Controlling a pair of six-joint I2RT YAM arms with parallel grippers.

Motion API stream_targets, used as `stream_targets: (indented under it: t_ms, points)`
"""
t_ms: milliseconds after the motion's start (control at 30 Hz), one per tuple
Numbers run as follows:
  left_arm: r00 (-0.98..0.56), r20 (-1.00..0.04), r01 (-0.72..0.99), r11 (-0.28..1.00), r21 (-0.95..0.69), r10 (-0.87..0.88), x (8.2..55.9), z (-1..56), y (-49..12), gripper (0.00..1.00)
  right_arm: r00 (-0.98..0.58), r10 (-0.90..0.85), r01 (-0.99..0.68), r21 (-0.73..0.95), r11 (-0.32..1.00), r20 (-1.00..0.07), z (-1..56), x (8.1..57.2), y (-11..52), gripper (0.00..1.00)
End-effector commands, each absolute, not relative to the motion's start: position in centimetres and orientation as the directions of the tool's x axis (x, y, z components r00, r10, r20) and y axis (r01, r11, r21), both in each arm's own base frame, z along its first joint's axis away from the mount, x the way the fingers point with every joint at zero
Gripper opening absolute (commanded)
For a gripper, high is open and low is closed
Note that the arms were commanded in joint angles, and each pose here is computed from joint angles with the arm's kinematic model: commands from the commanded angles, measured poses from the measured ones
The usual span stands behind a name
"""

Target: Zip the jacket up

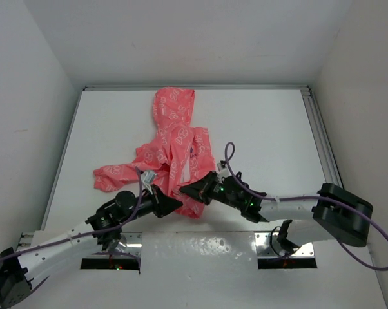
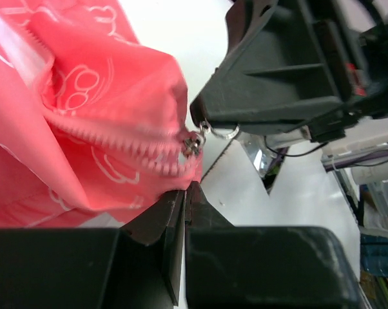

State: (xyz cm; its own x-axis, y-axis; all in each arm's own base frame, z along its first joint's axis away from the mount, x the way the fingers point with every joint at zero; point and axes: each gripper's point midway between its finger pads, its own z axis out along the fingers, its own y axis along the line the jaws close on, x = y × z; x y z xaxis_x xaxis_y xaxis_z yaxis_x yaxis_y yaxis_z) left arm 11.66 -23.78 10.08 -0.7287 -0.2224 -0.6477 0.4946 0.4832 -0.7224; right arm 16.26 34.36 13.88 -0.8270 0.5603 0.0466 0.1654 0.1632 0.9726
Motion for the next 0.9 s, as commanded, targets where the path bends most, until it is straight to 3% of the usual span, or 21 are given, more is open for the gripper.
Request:
stream_targets:
  t_ms: [0, 200, 333, 467, 567, 600, 700, 867]
  points:
    - [-0.821, -0.567, 0.434, 0.580, -0.689, -0.060, 9.1, 3.6, -22.2, 0.00, -0.814, 0.578, 0.034, 0.999, -0.035, 0.048, 22.7, 19.3, 36.9, 0.00]
    - [-0.839, -0.543, 0.408, 0.610, -0.679, -0.044, 9.2, 2.4, -22.1, 0.00, -0.797, 0.603, -0.004, 0.998, 0.062, -0.041, 23.9, 21.3, 38.2, 0.00]
    - [-0.830, -0.557, 0.428, 0.601, -0.675, -0.034, 9.5, 3.3, -22.7, 0.00, -0.725, 0.671, -0.038, 0.981, 0.189, -0.158, 23.7, 24.1, 37.1, 0.00]
    - [-0.814, -0.579, 0.447, 0.587, -0.675, -0.045, 9.8, 4.3, -22.9, 0.00, -0.697, 0.676, -0.075, 0.962, 0.263, -0.239, 22.3, 23.8, 34.7, 0.00]
    - [-0.788, -0.607, 0.411, 0.643, -0.646, -0.106, 11.4, 5.1, -22.2, 0.01, -0.698, 0.648, -0.086, 0.934, 0.346, -0.304, 20.4, 22.3, 32.5, 0.00]
    - [-0.786, -0.605, 0.383, 0.670, -0.636, -0.126, 11.6, 5.0, -21.5, 0.06, -0.705, 0.633, -0.065, 0.918, 0.392, -0.320, 17.4, 21.4, 31.1, 0.00]
    - [-0.734, -0.630, 0.284, 0.727, -0.625, -0.255, 13.6, 6.0, -19.7, 0.37, -0.705, 0.623, -0.049, 0.900, 0.433, -0.338, 14.4, 19.6, 28.1, 0.00]
    - [-0.660, -0.635, -0.003, 0.846, -0.533, -0.402, 16.8, 4.0, -15.6, 0.51, -0.786, 0.527, -0.052, 0.883, 0.467, -0.325, 11.8, 16.4, 27.2, 0.00]
